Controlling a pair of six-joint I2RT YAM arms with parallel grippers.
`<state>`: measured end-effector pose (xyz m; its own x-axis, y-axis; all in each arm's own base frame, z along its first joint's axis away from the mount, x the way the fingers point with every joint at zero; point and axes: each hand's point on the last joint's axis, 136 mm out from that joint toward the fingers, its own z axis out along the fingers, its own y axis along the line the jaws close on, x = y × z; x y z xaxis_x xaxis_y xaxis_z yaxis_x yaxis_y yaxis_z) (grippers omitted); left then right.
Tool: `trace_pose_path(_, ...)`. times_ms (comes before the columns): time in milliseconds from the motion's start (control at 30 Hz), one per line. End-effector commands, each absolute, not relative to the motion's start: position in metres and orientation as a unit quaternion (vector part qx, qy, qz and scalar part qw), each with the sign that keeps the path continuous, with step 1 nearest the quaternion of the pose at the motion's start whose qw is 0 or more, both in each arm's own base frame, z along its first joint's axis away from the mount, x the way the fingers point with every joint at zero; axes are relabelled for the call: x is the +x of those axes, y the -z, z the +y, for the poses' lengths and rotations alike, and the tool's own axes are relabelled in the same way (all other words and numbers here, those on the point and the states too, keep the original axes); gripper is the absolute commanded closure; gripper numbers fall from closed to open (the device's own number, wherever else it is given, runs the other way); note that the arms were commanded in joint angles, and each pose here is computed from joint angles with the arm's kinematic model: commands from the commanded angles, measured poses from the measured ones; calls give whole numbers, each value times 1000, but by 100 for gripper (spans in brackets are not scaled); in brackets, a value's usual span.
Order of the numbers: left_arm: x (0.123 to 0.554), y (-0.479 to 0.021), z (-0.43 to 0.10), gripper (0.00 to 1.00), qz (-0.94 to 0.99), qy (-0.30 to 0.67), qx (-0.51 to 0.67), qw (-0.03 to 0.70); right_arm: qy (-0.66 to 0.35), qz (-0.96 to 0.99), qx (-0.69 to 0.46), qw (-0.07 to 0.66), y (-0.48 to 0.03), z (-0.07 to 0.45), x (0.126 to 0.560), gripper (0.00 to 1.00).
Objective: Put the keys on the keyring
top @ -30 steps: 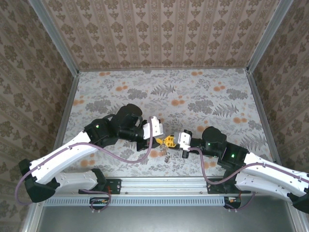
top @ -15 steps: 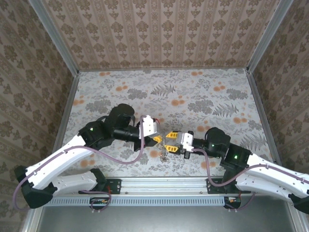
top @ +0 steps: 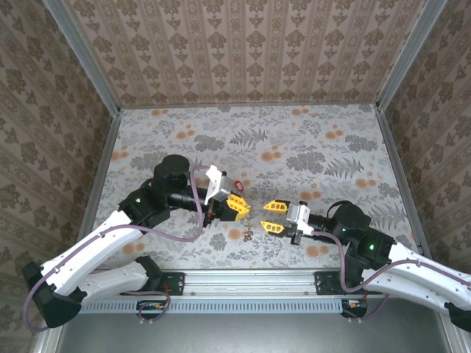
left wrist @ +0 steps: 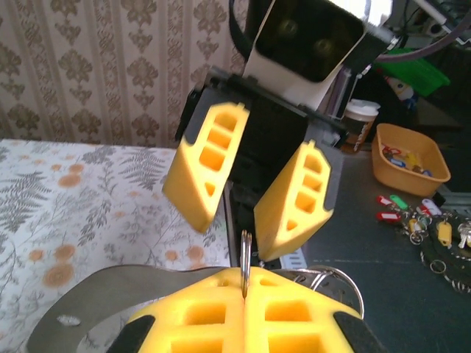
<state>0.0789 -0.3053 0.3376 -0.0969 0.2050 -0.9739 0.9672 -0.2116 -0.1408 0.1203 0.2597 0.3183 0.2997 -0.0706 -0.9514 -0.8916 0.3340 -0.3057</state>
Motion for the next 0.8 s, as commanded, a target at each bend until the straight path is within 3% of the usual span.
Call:
trace_pose_path(0,70,-350,-306,100,485,558,572,355,-339,483,-466,659,-331,262,118,63)
trace_pose_path(767,74,-335,-314,100,499,551,582,329,-366,457,-465,664,-349,275,116,78)
